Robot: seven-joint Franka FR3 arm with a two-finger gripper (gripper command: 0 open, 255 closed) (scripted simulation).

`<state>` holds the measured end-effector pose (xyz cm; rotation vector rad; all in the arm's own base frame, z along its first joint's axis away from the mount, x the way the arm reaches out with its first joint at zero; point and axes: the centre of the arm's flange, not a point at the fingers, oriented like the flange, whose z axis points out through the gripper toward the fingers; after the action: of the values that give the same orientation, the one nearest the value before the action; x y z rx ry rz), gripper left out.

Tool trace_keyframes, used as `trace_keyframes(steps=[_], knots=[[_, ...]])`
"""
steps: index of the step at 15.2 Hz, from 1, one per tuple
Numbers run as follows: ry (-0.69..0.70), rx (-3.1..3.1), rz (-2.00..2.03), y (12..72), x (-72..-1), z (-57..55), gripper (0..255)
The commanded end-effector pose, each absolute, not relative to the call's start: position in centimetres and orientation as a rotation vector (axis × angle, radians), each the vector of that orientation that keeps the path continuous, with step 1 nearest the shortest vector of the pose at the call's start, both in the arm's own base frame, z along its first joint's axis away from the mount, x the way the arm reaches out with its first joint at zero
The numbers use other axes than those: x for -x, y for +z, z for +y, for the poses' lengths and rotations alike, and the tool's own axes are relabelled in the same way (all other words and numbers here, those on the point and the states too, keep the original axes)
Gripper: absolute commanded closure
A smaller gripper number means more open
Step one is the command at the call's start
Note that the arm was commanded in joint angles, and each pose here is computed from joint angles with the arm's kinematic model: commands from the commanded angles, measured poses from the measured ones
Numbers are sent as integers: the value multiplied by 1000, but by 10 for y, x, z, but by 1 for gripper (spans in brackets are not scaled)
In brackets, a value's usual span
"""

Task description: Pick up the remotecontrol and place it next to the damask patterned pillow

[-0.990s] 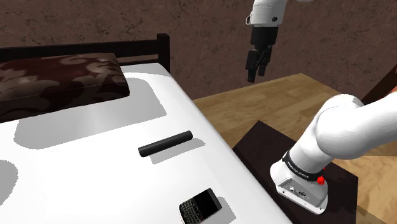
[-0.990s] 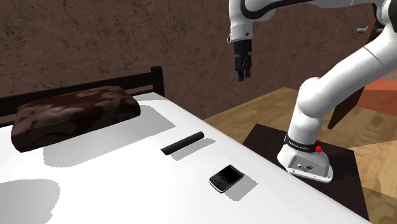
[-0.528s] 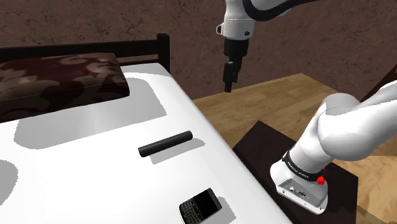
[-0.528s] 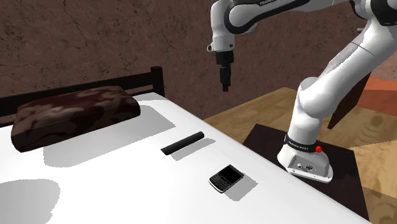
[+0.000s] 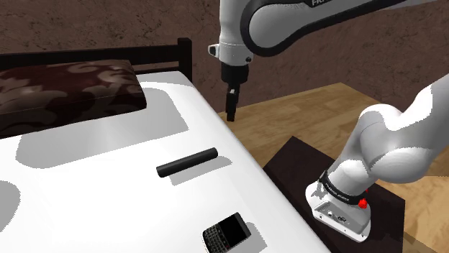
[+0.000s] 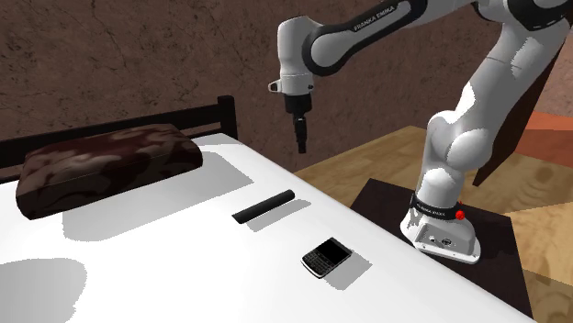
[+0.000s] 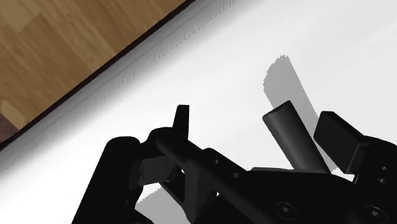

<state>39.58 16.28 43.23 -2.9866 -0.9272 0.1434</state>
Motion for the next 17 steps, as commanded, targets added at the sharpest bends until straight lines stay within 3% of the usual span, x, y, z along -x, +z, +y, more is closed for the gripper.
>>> trace_keyframes(steps=[1, 14, 17], knots=[[111, 2958, -1046, 422, -399, 188, 0], [-82, 2672, -1763, 356, -390, 344, 0], [-86, 2664, -1776, 344, -390, 347, 0]])
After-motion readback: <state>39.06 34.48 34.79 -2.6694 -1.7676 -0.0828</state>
